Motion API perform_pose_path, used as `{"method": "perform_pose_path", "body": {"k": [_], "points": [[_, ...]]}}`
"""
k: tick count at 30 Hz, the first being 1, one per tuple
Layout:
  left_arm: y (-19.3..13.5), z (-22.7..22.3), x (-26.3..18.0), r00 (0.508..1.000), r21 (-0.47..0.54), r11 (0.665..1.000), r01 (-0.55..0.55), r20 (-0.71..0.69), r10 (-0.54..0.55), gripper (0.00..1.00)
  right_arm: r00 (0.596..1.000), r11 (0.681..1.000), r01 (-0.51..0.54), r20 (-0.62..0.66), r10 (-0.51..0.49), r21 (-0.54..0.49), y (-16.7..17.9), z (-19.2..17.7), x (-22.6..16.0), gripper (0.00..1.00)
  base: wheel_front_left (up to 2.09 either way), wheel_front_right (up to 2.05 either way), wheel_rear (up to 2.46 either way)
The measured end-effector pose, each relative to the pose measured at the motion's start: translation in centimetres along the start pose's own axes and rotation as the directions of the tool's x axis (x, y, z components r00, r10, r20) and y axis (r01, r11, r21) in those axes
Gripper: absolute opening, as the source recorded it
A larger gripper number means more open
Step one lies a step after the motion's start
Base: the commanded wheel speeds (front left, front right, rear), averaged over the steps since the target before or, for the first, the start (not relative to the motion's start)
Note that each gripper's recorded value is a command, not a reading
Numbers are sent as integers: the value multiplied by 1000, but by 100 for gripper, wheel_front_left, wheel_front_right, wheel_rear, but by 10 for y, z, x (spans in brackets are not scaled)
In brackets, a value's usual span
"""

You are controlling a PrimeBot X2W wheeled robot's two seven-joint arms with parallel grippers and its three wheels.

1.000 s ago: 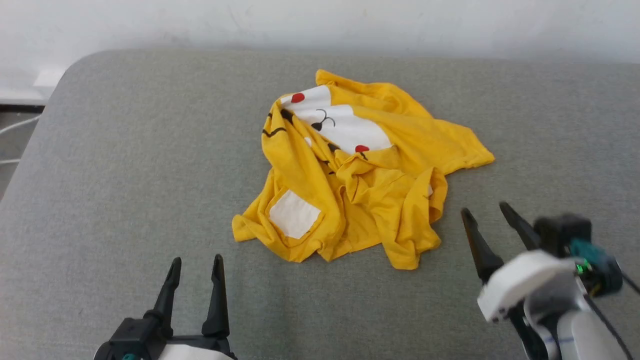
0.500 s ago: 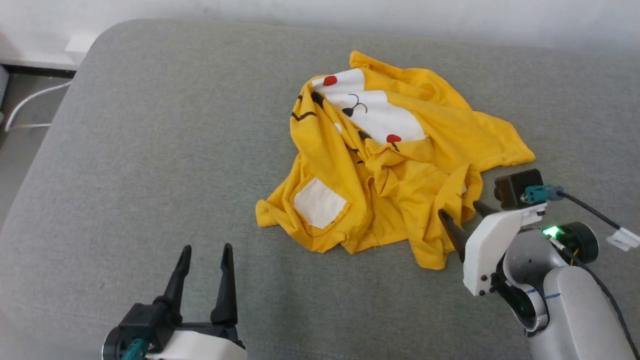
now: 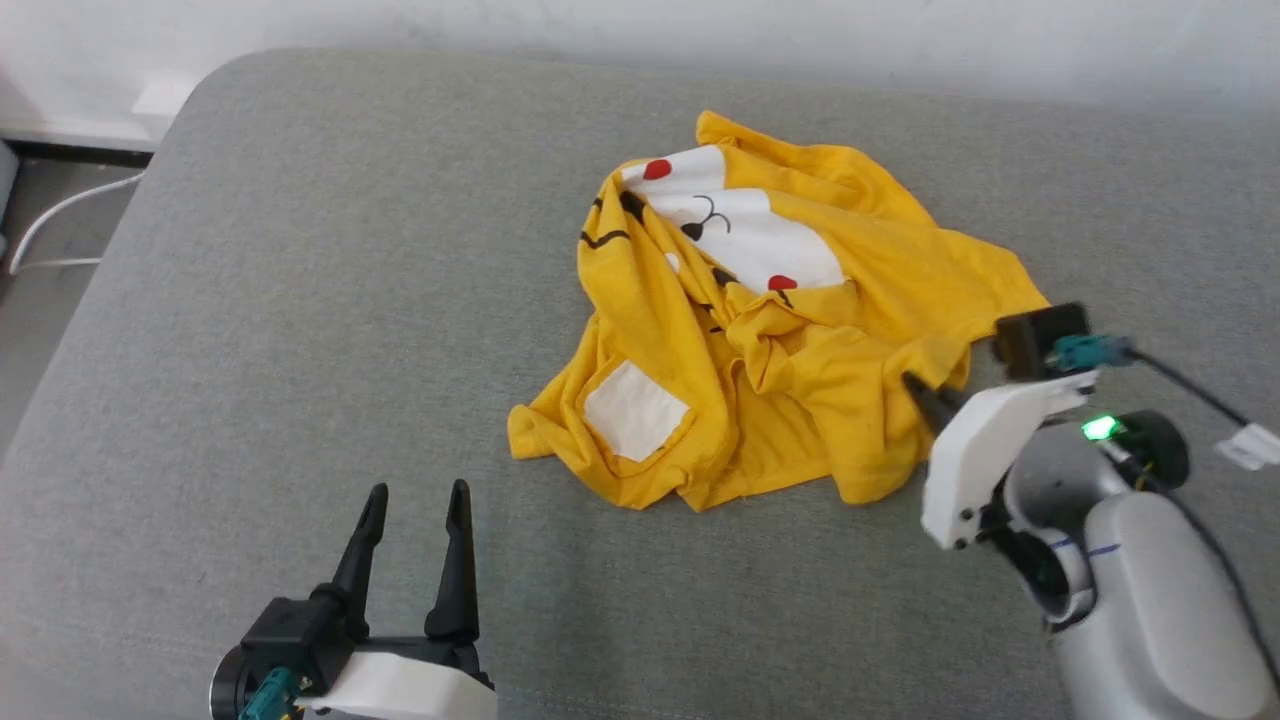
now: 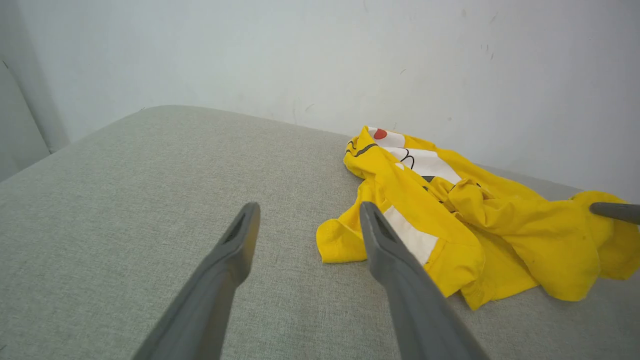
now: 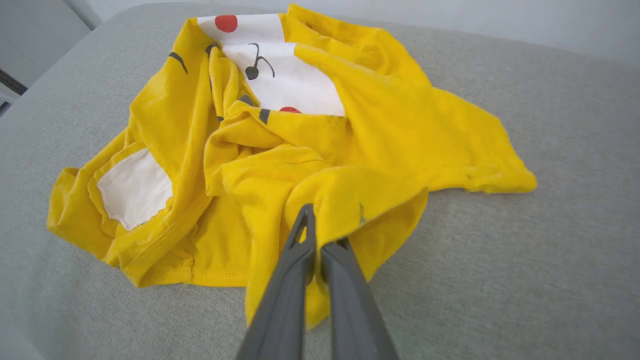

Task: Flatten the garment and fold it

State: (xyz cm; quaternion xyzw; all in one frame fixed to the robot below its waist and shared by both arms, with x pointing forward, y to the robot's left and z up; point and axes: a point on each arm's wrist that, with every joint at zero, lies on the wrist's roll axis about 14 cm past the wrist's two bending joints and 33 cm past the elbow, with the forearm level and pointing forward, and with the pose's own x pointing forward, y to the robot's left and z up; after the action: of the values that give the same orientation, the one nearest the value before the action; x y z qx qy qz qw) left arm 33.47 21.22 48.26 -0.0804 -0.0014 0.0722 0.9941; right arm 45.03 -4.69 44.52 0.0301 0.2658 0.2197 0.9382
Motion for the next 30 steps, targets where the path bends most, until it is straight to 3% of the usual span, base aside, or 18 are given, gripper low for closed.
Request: {"method": "perform_pose_path", "body": {"k": [5, 9, 11, 14, 16, 17, 19, 21, 24, 27, 30], "points": [[-9, 0, 4, 1000, -12, 1000, 24, 3, -24, 100, 989, 992, 123, 72, -126, 43, -51, 26, -23, 0, 0, 0, 0], [-13, 1, 7, 999, -24, 999, 37, 7, -37, 100, 952, 949, 288, 73, -298, 124, -116, 25, -61, 0, 0, 0, 0], [-15, 0, 7, 999, -26, 999, 40, 6, -40, 100, 912, 900, 392, 46, -407, 190, -152, 9, -88, 0, 0, 0, 0], [-15, -1, 6, 999, -27, 999, 40, 3, -40, 100, 833, 787, 536, -43, -551, 305, -195, -32, -129, 0, 0, 0, 0], [-14, -1, 6, 999, -27, 999, 39, 2, -39, 100, 773, 711, 619, -102, -626, 333, -215, -57, -154, 59, 0, 0, 0], [-14, -1, 6, 999, -27, 999, 39, 1, -39, 100, 749, 680, 647, -120, -652, 343, -221, -66, -162, 100, 0, 0, 0], [-14, -1, 7, 999, -26, 999, 40, 0, -40, 100, 718, 642, 676, -125, -685, 362, -229, -75, -173, 100, 0, 0, 0], [-15, -1, 7, 999, -25, 999, 42, 1, -42, 100, 711, 636, 679, -113, -694, 367, -230, -76, -174, 100, 0, 0, 0], [-16, -1, 8, 999, -24, 999, 46, 3, -46, 100, 733, 662, 645, -64, -677, 383, -224, -66, -165, 100, 0, 0, 0], [-17, -1, 7, 999, -24, 998, 51, 3, -51, 100, 765, 708, 595, 1, -644, 380, -212, -47, -153, 100, 0, 0, 0], [-18, 0, 6, 998, -25, 998, 56, 6, -56, 100, 810, 776, 527, 71, -582, 347, -191, -21, -138, 100, 0, 0, 0]]}}
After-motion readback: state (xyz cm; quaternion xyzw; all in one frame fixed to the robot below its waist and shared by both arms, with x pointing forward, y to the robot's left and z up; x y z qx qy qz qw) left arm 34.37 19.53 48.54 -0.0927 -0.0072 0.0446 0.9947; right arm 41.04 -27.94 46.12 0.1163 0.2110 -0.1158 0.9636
